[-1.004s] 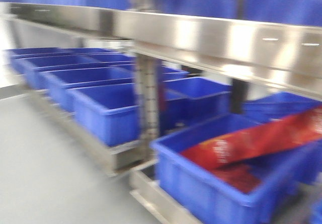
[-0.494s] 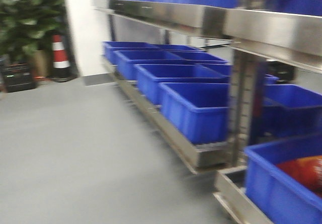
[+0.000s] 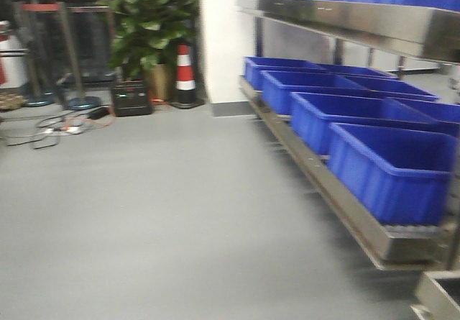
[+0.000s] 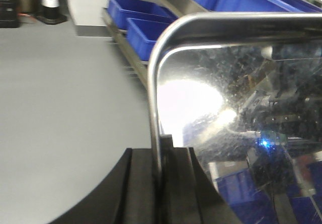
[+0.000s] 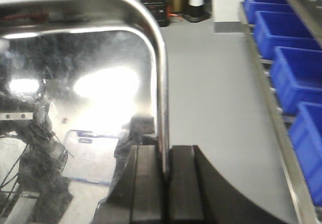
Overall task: Stack silver trays without gaps
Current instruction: 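Drive backward and turn away from the rack holding the tray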
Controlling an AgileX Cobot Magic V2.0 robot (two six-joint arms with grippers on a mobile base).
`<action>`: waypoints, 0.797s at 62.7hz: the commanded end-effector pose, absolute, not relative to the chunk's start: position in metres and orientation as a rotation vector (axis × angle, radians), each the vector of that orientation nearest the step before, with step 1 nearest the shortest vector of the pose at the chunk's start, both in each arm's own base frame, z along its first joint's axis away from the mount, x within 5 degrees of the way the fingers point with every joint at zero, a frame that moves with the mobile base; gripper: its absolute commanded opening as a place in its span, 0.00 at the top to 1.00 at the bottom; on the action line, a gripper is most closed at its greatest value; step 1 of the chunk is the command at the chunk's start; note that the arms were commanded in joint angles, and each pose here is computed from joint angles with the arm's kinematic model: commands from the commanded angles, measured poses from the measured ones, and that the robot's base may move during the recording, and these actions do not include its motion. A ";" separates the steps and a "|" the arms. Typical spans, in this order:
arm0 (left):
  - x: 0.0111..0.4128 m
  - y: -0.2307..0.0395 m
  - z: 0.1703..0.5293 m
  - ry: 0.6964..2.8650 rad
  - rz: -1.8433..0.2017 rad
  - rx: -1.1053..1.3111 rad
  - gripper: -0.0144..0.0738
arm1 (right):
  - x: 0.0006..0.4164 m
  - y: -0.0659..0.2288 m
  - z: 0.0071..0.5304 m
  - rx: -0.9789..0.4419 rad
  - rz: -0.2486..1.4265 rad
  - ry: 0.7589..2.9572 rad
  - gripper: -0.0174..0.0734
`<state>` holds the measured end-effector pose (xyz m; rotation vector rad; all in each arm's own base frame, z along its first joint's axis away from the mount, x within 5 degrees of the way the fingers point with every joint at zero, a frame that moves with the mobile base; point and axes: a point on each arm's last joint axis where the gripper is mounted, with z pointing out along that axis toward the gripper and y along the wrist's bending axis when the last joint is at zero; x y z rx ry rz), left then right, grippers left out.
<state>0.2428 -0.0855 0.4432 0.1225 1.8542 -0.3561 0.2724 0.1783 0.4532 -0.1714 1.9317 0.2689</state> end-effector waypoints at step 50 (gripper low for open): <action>0.240 -0.088 0.451 1.806 -0.389 0.125 0.86 | 0.270 0.178 0.466 -0.181 0.313 1.851 0.89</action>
